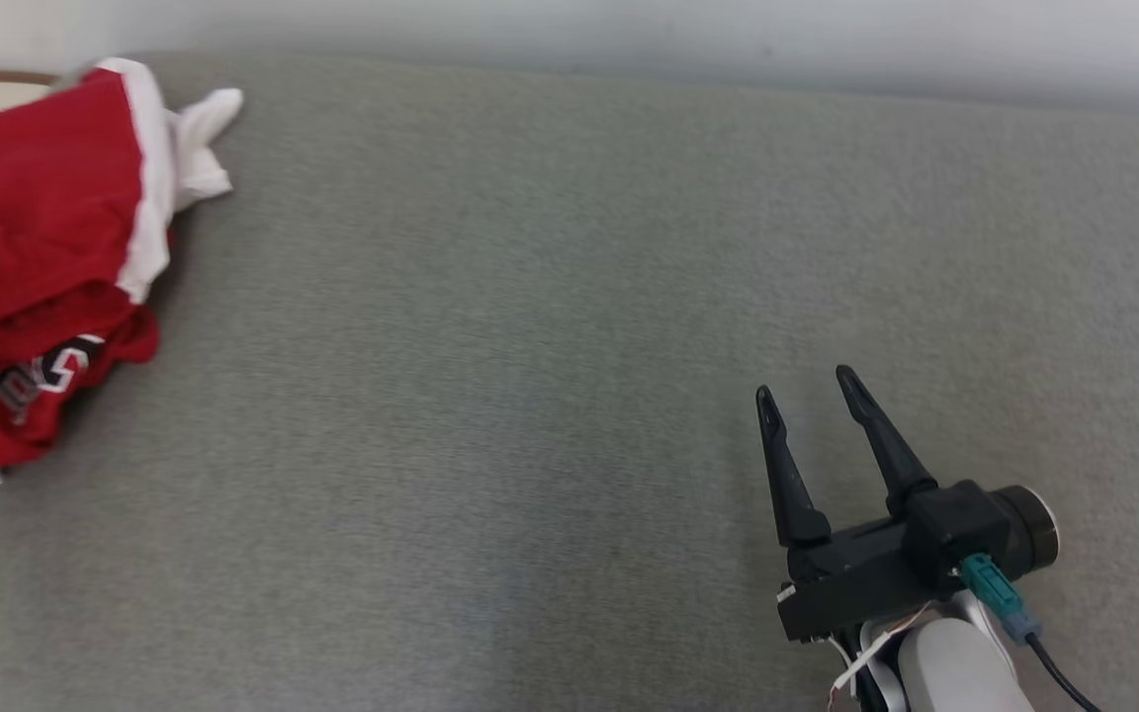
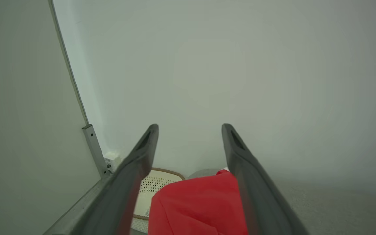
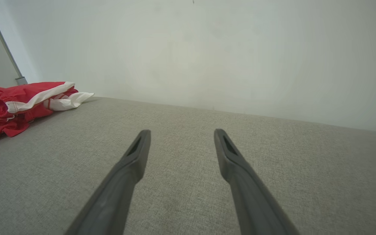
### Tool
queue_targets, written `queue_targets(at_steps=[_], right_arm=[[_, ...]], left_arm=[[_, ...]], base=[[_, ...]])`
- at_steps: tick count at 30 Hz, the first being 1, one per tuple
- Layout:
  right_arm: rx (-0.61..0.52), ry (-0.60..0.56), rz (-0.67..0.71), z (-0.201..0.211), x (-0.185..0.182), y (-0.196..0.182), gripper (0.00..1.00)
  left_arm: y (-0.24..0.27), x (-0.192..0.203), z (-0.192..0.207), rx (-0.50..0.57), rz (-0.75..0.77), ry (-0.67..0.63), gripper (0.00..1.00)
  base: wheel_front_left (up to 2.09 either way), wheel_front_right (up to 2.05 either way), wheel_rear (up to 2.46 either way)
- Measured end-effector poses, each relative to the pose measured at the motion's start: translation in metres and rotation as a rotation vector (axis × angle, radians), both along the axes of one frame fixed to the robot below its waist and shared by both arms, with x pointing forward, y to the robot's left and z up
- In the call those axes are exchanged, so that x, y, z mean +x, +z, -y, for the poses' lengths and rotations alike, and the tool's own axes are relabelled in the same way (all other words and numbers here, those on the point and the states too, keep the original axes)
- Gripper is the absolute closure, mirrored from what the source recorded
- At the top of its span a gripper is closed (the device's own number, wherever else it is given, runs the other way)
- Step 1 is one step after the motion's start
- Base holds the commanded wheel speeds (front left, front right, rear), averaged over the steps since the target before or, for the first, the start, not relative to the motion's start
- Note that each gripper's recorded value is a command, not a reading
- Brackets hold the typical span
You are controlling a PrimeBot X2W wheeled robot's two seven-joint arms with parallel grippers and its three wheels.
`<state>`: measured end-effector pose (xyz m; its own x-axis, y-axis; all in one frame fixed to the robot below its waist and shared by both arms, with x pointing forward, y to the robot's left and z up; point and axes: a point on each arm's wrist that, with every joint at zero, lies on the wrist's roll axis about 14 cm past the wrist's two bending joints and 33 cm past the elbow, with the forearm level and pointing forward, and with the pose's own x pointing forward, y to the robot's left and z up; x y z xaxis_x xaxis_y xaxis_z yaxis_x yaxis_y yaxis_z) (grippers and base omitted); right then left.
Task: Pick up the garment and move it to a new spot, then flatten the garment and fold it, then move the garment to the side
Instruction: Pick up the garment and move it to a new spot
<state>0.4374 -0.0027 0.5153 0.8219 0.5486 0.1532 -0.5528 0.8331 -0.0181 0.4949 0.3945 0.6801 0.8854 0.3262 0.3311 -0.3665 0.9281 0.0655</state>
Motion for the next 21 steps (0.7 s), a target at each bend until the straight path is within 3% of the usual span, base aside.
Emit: queue_targets(at_steps=[10, 21], right_arm=[[-0.017, -0.076, -0.034, 0.028, 0.011, -0.018, 0.0], [-0.035, -0.126, -0.062, 0.047, 0.018, -0.031, 0.0]], left_arm=[[-0.084, 0.06, 0.005, -0.131, -0.26, -0.039, 0.0], [-0.182, 0.076, 0.014, -0.208, -0.625, -0.042, 0.0]], base=[[0.0, 0.0, 0.0], [0.0, 0.0, 0.0]])
